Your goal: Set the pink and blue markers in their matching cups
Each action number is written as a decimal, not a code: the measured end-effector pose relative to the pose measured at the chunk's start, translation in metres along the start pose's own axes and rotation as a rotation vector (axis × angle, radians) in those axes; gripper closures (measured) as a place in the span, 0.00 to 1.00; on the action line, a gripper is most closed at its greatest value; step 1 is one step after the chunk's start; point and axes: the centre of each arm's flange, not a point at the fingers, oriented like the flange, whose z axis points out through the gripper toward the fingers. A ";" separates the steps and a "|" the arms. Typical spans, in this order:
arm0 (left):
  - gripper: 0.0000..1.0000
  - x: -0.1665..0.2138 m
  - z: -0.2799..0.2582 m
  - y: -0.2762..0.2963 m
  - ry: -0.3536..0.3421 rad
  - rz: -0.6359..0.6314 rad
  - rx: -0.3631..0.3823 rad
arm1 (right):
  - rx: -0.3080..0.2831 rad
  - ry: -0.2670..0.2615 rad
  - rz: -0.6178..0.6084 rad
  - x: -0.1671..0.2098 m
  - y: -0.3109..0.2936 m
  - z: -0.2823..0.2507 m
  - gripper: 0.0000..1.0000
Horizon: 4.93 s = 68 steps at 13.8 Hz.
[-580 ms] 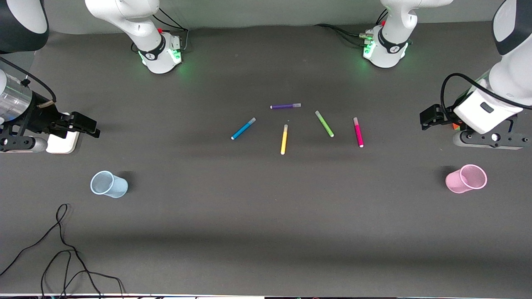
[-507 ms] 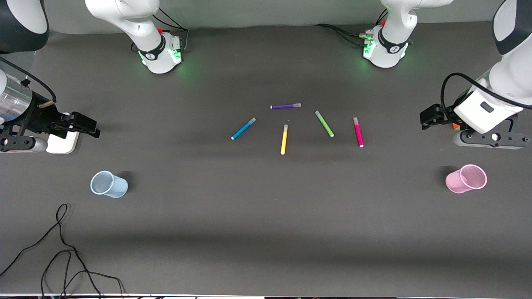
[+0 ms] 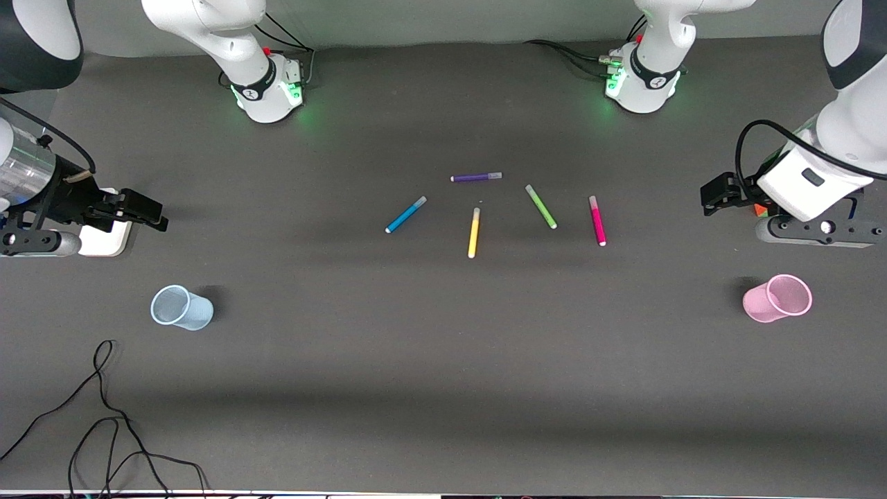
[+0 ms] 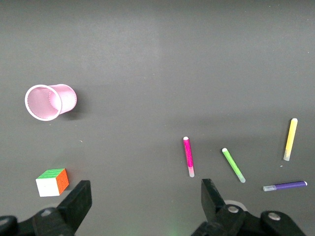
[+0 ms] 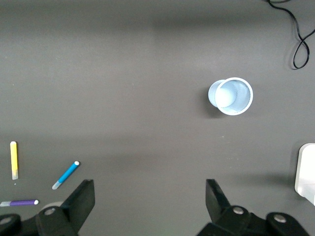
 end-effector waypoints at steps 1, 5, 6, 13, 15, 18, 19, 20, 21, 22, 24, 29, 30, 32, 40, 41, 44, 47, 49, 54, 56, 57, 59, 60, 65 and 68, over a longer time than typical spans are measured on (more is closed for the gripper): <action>0.00 0.000 0.001 0.001 -0.003 0.001 -0.004 | 0.001 -0.003 0.018 -0.001 -0.008 0.002 0.00; 0.00 -0.005 0.013 0.003 -0.014 0.002 -0.008 | 0.013 -0.010 0.145 -0.014 -0.093 0.012 0.00; 0.00 -0.007 0.017 0.003 -0.011 0.002 -0.007 | 0.019 -0.010 0.180 -0.020 -0.121 0.017 0.00; 0.00 -0.030 0.083 0.026 -0.001 0.030 0.004 | 0.082 -0.065 0.392 -0.060 -0.275 0.083 0.00; 0.00 -0.042 0.105 0.036 -0.011 0.042 0.011 | 0.092 -0.083 0.435 -0.063 -0.293 0.121 0.00; 0.00 -0.050 0.132 0.043 -0.017 0.041 0.015 | 0.088 -0.106 0.462 -0.080 -0.304 0.202 0.00; 0.00 -0.052 0.141 0.045 -0.015 0.042 0.013 | 0.083 -0.113 0.473 -0.089 -0.305 0.227 0.00; 0.00 -0.055 0.152 0.047 -0.015 0.040 0.005 | 0.071 -0.118 0.479 -0.100 -0.306 0.250 0.00; 0.00 -0.058 0.164 0.049 -0.019 0.039 -0.003 | 0.052 -0.115 0.486 -0.109 -0.307 0.270 0.00; 0.00 -0.062 0.176 0.052 -0.024 0.041 -0.008 | 0.025 -0.102 0.492 -0.118 -0.308 0.289 0.00; 0.00 -0.071 0.197 0.059 -0.040 0.041 -0.009 | -0.033 -0.066 0.509 -0.132 -0.314 0.328 0.00; 0.01 -0.101 0.246 0.096 -0.072 0.048 -0.014 | -0.054 -0.058 0.543 -0.146 -0.316 0.408 0.00; 0.01 -0.108 0.258 0.103 -0.068 0.053 -0.015 | -0.054 -0.066 0.545 -0.148 -0.316 0.415 0.00; 0.02 -0.120 0.285 0.109 -0.053 0.060 -0.016 | -0.056 -0.076 0.547 -0.149 -0.316 0.421 0.02; 0.03 -0.139 0.381 0.107 0.008 0.060 -0.043 | -0.069 -0.100 0.548 -0.164 -0.314 0.438 0.12; 0.03 -0.139 0.390 0.107 0.016 0.059 -0.048 | -0.070 -0.102 0.548 -0.165 -0.313 0.440 0.18; 0.03 -0.139 0.413 0.107 0.035 0.055 -0.059 | -0.071 -0.104 0.549 -0.165 -0.313 0.441 0.32; 0.03 -0.144 0.424 0.105 0.032 0.053 -0.060 | -0.068 -0.103 0.546 -0.166 -0.313 0.442 0.46; 0.03 -0.149 0.428 0.103 0.035 0.053 -0.060 | -0.065 -0.102 0.543 -0.167 -0.313 0.444 0.49; 0.03 -0.166 0.438 0.097 0.040 0.051 -0.057 | -0.063 -0.097 0.532 -0.170 -0.310 0.449 0.55; 0.05 -0.166 0.438 0.097 0.042 0.051 -0.058 | -0.052 -0.093 0.532 -0.169 -0.310 0.449 0.78; 0.07 -0.166 0.438 0.096 0.046 0.050 -0.058 | -0.052 -0.093 0.533 -0.169 -0.310 0.449 0.83; 0.27 -0.165 0.435 0.095 0.059 0.048 -0.061 | -0.052 -0.093 0.533 -0.169 -0.310 0.449 0.83; 0.40 -0.165 0.434 0.096 0.064 0.051 -0.061 | -0.052 -0.093 0.533 -0.169 -0.310 0.449 0.83; 0.77 -0.164 0.431 0.097 0.080 0.053 -0.065 | -0.088 -0.079 0.539 -0.158 -0.306 0.437 0.83; 0.77 -0.165 0.431 0.097 0.082 0.038 -0.066 | -0.160 -0.031 0.518 -0.140 -0.307 0.393 0.83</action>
